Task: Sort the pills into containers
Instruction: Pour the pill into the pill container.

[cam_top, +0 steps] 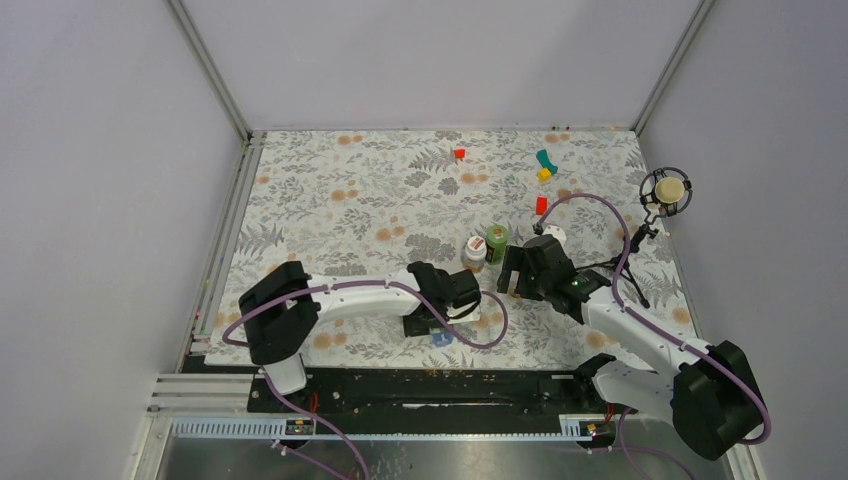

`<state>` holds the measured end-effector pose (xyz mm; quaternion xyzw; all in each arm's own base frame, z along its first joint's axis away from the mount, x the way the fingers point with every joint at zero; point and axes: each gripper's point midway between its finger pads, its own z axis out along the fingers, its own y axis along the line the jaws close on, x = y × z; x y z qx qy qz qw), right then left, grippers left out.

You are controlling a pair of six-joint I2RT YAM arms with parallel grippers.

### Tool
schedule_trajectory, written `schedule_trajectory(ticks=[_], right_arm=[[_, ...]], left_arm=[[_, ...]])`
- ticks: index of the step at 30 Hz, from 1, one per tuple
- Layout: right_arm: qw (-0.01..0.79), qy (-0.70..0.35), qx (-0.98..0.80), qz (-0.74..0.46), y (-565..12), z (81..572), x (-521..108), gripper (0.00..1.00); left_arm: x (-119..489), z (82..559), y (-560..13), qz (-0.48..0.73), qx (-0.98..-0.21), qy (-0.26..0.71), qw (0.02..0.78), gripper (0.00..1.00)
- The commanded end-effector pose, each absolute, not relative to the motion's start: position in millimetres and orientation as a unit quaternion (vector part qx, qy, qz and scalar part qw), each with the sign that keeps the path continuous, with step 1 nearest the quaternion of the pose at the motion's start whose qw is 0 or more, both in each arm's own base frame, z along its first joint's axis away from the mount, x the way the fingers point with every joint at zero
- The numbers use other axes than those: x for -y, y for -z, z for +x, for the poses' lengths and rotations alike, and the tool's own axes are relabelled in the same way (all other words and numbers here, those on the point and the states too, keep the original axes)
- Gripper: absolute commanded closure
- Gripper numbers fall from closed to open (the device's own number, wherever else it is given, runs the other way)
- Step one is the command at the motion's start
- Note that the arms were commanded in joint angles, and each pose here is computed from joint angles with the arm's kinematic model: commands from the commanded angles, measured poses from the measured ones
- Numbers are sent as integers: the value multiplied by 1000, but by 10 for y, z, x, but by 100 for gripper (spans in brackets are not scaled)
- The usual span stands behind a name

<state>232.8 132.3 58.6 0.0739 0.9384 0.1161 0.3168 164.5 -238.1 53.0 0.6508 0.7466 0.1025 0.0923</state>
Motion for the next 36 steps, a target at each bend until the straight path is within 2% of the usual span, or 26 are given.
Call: schedule_trajectory(ticks=[1, 23, 30, 36], right_arm=[[320, -106, -938, 76, -578, 2340, -1274, 4], [322, -109, -937, 80, -617, 2336, -1270, 4], [319, -125, -936, 75, -654, 2296, -1312, 4], [300, -173, -937, 43, -704, 2189, -1476, 5]], left_arm=[[2371, 1675, -640, 634, -755, -99, 136, 100], [2482, 1641, -889, 589, -759, 2, 279, 100], [2579, 1682, -1185, 562, -741, 51, 365, 100], [2668, 1814, -1638, 501, -706, 101, 490, 100]])
